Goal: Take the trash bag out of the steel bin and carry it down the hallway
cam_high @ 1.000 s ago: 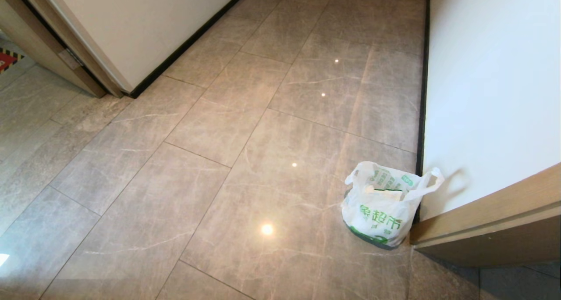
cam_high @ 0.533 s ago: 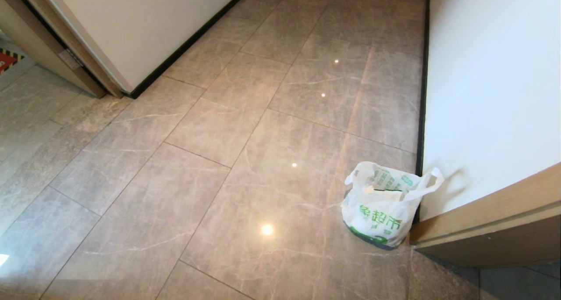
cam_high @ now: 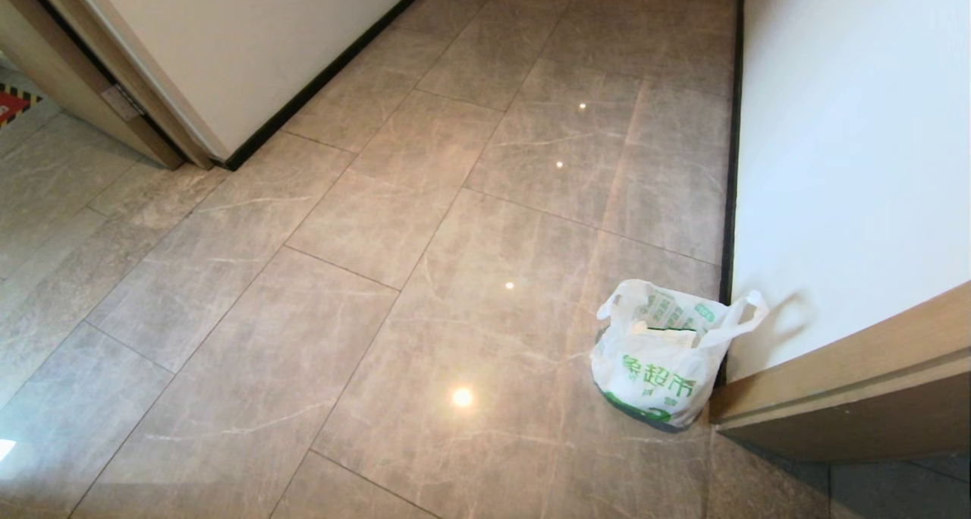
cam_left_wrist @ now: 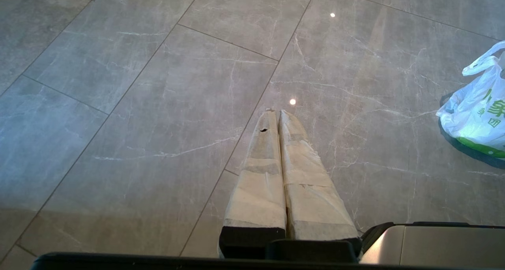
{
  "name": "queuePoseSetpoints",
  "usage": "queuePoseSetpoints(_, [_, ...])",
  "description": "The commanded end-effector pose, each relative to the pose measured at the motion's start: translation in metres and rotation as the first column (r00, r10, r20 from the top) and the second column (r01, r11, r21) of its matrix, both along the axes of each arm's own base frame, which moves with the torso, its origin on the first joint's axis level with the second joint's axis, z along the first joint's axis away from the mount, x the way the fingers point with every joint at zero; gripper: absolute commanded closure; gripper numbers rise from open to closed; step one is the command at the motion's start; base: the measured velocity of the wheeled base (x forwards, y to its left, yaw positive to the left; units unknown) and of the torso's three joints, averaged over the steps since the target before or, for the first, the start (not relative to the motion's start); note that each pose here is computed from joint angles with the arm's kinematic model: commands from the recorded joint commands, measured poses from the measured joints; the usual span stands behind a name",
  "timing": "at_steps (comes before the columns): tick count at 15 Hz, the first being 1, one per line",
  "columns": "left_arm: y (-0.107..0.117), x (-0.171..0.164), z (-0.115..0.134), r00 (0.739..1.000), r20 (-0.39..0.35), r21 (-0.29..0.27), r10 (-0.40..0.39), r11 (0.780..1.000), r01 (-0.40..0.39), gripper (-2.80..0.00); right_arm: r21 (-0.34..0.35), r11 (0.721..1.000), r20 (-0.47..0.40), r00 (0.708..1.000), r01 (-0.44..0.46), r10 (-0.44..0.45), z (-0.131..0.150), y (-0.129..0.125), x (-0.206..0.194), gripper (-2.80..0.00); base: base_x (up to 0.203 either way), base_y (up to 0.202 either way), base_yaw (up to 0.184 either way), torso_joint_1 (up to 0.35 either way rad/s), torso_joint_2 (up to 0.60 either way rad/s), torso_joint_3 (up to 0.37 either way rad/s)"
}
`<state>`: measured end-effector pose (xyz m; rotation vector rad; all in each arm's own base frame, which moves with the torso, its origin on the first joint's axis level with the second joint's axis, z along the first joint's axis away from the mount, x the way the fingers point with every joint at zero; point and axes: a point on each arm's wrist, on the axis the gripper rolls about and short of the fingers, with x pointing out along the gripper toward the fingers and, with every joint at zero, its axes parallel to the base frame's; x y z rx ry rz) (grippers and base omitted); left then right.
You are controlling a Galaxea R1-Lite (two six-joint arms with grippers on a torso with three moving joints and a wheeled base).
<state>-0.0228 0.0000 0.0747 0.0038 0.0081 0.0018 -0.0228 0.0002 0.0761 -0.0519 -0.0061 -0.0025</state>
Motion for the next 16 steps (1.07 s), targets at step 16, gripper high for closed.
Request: queuePoseSetpoints(16, [0.0001, 0.0, 0.0001, 1.0, 0.002, -0.015, 0.003, 1.0, -0.003, 0.0, 0.0, 1.0, -0.003, 1.0, -0.001, 0.001, -0.0003, 0.0, 0.0, 0.0, 0.0, 0.0, 0.0, 0.001, 0.0, 0.083])
